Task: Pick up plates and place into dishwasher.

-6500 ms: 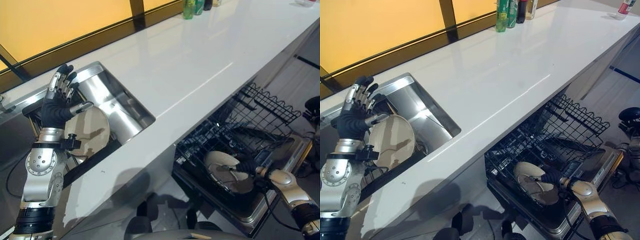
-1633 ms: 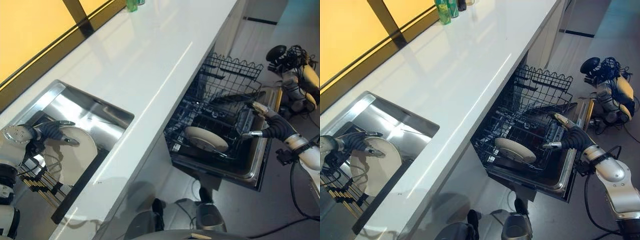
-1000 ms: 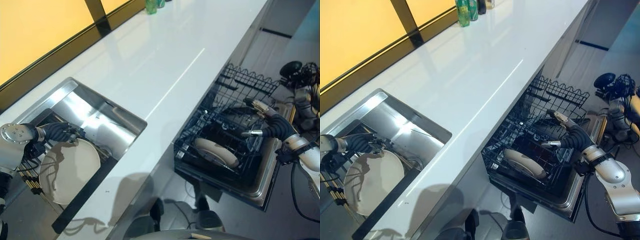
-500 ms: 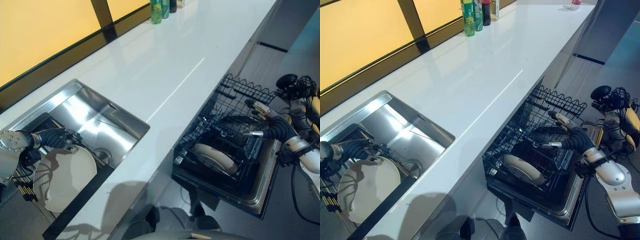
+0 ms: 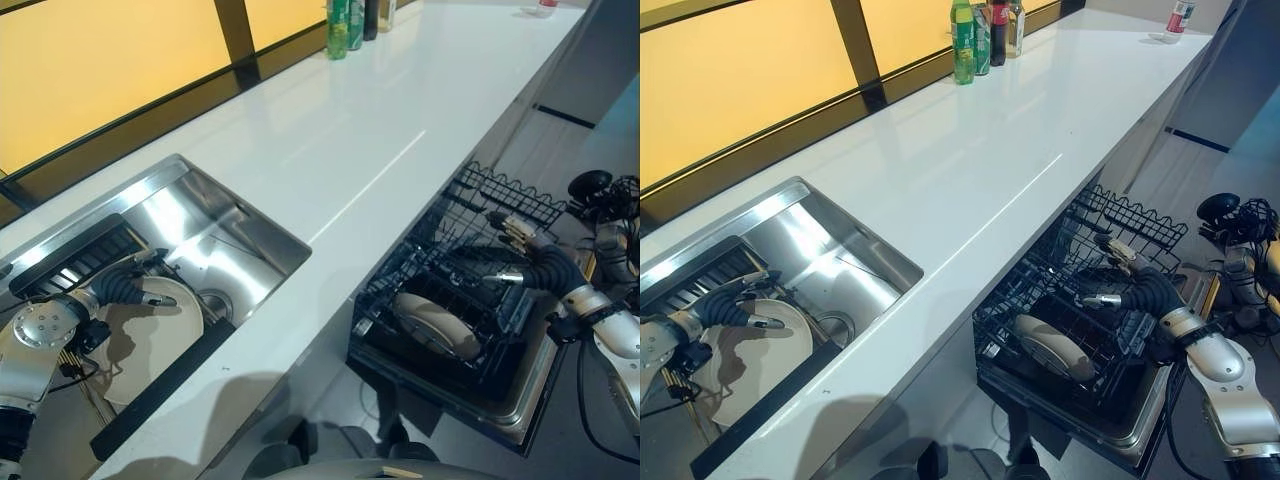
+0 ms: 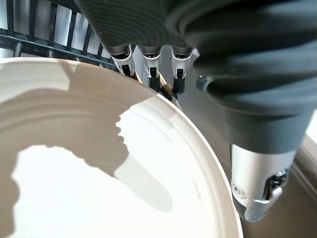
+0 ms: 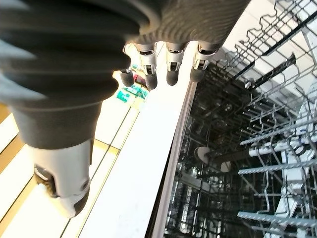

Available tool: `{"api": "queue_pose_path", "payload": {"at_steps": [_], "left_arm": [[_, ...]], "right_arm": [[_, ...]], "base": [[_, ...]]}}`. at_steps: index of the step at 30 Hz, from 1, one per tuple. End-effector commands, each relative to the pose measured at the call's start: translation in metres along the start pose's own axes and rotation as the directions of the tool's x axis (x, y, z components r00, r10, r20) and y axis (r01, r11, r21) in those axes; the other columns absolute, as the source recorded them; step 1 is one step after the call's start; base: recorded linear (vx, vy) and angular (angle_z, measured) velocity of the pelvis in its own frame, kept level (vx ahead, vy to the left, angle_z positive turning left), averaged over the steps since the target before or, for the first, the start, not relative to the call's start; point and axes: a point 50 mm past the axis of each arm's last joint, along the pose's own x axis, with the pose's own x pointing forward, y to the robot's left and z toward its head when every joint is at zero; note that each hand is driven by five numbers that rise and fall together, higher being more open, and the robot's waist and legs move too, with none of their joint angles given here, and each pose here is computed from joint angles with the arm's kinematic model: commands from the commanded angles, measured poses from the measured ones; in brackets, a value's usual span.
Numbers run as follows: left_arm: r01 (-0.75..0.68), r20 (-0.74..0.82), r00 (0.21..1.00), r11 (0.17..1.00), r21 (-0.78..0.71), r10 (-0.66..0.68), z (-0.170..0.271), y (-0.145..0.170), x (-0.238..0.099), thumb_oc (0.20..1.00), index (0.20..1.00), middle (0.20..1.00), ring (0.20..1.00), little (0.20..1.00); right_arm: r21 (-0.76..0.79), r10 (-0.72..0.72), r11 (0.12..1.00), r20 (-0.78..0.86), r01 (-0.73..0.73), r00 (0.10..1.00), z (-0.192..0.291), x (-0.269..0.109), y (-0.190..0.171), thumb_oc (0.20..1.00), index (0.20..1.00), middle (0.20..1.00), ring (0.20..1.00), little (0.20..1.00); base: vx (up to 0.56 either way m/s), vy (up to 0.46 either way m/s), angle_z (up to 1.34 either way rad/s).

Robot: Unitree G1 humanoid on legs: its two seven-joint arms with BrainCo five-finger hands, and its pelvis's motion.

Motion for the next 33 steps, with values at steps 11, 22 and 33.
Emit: {"api": "queue_pose_path", "payload": {"at_steps": [11,22,33], "left_arm": [[-0.509,-0.085,0.795,0.738,0.443,0.6,-0.02,0.079,-0.038,1.0,1.0,1.0,1.0,1.0],[-0.439,-0.154,0.774,0.695,0.569,0.615,-0.035,0.07,-0.04,1.0,1.0,1.0,1.0,1.0],[-0.18,-0.194,0.928,0.839,0.513,0.317,-0.018,0.038,-0.012,1.0,1.0,1.0,1.0,1.0]], "right_arm": [[-0.063,-0.023,0.998,0.115,0.03,0.993,0.023,0.004,-0.012,1.0,1.0,1.0,1.0,1.0],[-0.063,-0.014,0.998,0.108,0.021,0.994,0.022,0.002,-0.011,1.0,1.0,1.0,1.0,1.0],[-0.08,0.003,0.997,0.103,0.006,0.995,0.022,0.005,-0.01,1.0,1.0,1.0,1.0,1.0]], "base": [[0.0,0.0,0.0],[0.0,0.0,0.0],[0.0,0.006,0.0]]}}
